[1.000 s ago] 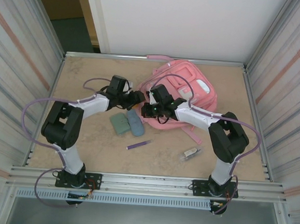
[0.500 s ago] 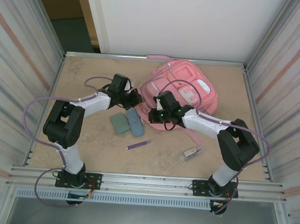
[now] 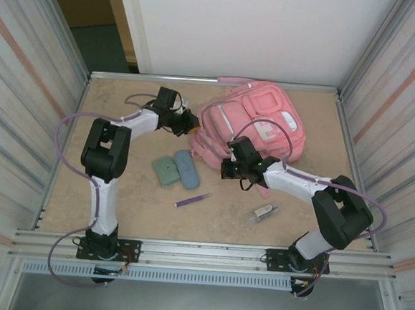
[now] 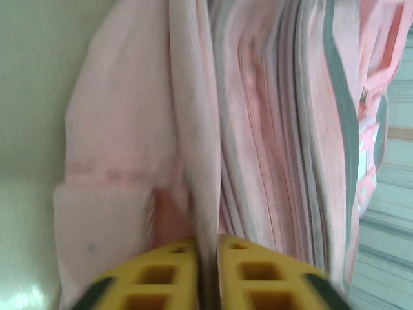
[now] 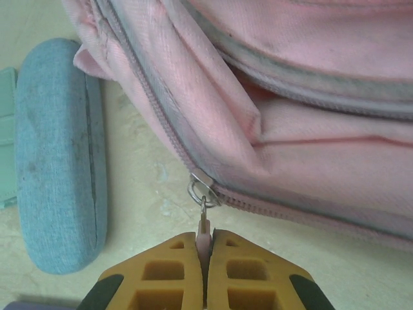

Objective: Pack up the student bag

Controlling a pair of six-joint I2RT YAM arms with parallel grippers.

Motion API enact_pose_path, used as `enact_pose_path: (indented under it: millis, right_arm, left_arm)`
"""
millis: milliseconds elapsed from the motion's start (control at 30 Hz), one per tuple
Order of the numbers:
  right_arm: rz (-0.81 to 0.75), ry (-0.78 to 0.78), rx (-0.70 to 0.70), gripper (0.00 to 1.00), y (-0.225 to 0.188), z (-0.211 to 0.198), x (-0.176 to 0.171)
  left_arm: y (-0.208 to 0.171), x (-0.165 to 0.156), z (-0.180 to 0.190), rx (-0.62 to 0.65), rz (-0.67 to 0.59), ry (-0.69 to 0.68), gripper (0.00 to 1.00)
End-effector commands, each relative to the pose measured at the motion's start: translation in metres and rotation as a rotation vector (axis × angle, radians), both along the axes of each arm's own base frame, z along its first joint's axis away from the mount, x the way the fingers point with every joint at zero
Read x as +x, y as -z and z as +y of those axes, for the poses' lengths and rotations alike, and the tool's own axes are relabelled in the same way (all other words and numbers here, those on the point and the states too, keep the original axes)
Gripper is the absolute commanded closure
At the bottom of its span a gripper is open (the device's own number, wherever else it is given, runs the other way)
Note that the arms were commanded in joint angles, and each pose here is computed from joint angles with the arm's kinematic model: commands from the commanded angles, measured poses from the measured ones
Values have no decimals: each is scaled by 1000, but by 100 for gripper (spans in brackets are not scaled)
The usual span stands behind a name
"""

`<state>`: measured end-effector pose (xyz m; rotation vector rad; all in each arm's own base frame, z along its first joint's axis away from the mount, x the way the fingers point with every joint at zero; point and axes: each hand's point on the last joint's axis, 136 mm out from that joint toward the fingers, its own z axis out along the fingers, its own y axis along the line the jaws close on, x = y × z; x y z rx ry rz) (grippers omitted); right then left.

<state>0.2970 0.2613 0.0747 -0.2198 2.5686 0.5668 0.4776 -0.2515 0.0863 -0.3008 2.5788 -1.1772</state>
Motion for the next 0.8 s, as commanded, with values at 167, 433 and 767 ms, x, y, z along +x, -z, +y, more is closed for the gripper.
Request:
enact_pose_path:
  millis: [167, 433, 767]
  right_arm:
    - [-31, -69, 126, 100, -25, 59, 31]
    - [-18, -137, 137, 100, -24, 77, 30]
    - [-26, -153, 154, 100, -35, 83, 21]
  left_arm:
    - [-10, -44, 59, 44, 24, -160, 45]
    - [-24, -87, 44, 56, -17, -152, 41]
    - [-24, -71, -12, 71, -66, -141, 41]
